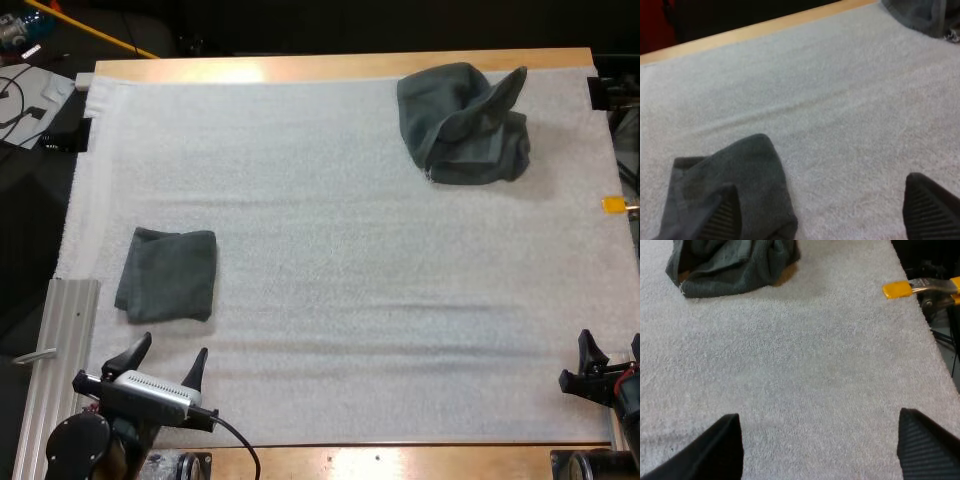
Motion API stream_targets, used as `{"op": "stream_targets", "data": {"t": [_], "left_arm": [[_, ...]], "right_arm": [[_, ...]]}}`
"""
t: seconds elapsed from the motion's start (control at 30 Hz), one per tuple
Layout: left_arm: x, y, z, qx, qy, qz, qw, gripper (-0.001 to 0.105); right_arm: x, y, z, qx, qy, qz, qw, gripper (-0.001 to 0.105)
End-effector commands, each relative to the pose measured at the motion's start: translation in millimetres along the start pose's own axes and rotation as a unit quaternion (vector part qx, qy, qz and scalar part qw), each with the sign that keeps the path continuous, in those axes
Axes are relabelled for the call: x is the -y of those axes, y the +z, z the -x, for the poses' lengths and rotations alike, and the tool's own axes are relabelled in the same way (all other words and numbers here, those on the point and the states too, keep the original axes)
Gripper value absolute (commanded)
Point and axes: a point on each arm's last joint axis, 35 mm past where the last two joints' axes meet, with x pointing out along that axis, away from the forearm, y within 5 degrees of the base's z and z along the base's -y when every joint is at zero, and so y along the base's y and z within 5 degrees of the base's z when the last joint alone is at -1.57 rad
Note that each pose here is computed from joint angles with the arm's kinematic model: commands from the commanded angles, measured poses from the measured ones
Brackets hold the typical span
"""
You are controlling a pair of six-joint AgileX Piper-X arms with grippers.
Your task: Pick towel from pile, fold and stack
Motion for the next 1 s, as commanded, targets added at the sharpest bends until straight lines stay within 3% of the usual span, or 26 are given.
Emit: {"op": "stream_targets", "data": {"t": [0.0, 0.2, 0.4, 0.67, 0.73, 0.97], "left_arm": [[0, 5, -2, 0.009, -0.006, 0.005, 0.9999, 0.065], [3, 13, 3, 0.034, -0.023, 0.009, 0.9991, 0.065], [9, 27, 20, 0.066, -0.062, -0.008, 0.9959, 0.065], [13, 57, 22, 0.049, -0.118, -0.026, 0.9914, 0.065], [13, 53, 24, 0.057, -0.115, -0.022, 0.9915, 0.065], [19, 75, 31, 0.067, -0.174, -0.031, 0.9820, 0.065]], "right_arm": [[0, 3, 0, 0.008, 0.002, -0.002, 1.000, 0.063], [1, 10, 4, 0.032, 0.014, -0.006, 0.999, 0.063], [1, 24, 9, 0.024, 0.043, -0.006, 0.999, 0.063], [2, 50, 19, 0.021, 0.104, -0.004, 0.994, 0.063], [3, 48, 18, 0.024, 0.087, -0.002, 0.996, 0.063], [3, 76, 25, 0.041, 0.167, 0.001, 0.985, 0.063]]}}
